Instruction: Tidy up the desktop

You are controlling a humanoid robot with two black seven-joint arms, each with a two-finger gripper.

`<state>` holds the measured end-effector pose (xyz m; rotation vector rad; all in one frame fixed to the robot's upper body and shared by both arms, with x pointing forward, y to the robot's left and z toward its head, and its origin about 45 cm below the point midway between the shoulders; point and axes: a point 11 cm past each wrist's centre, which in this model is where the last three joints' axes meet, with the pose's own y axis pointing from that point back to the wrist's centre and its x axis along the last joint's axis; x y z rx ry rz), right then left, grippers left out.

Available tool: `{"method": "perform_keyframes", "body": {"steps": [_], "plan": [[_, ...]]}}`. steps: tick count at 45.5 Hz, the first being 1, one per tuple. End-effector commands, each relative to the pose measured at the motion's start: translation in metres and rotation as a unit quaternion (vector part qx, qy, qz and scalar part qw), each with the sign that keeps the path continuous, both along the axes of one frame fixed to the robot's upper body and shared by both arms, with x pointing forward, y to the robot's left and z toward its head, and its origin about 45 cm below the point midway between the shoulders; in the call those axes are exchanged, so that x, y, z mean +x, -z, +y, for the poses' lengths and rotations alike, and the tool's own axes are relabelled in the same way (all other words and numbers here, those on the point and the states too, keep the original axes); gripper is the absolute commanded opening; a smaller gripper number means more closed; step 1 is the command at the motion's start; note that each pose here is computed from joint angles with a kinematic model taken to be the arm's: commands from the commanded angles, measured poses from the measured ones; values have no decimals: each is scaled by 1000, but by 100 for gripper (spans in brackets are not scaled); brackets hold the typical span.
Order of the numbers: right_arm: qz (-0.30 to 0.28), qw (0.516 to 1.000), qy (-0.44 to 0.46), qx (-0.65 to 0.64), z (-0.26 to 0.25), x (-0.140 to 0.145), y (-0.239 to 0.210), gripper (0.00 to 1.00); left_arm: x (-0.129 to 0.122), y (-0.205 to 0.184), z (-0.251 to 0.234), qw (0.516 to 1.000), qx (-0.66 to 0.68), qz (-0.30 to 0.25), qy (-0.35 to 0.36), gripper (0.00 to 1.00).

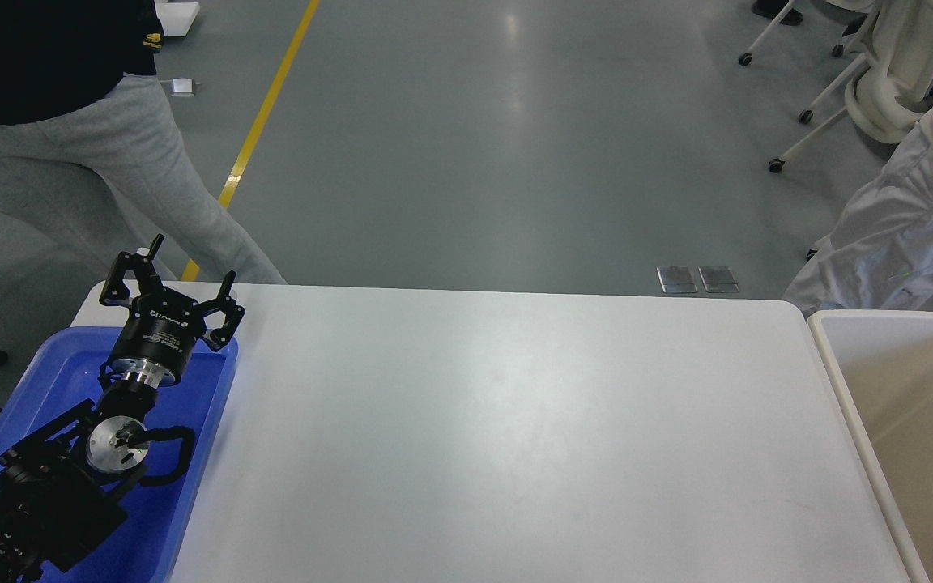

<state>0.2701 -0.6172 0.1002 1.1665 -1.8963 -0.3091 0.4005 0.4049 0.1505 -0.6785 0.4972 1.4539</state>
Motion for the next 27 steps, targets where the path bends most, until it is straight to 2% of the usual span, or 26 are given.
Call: {"method": "perform_keyframes", "body": {"steps": [1, 22, 27], "plan": [[-8, 1000, 16, -22, -1, 5, -3, 98, 0, 0, 0, 1000, 0, 0, 0, 100], [-13, 1000, 6, -7, 11, 11, 4, 99, 0, 0, 0, 1000, 0, 0, 0, 100], [-37, 999, 13, 9, 12, 20, -4, 99, 0, 0, 0, 1000, 0, 0, 0, 100]]}}
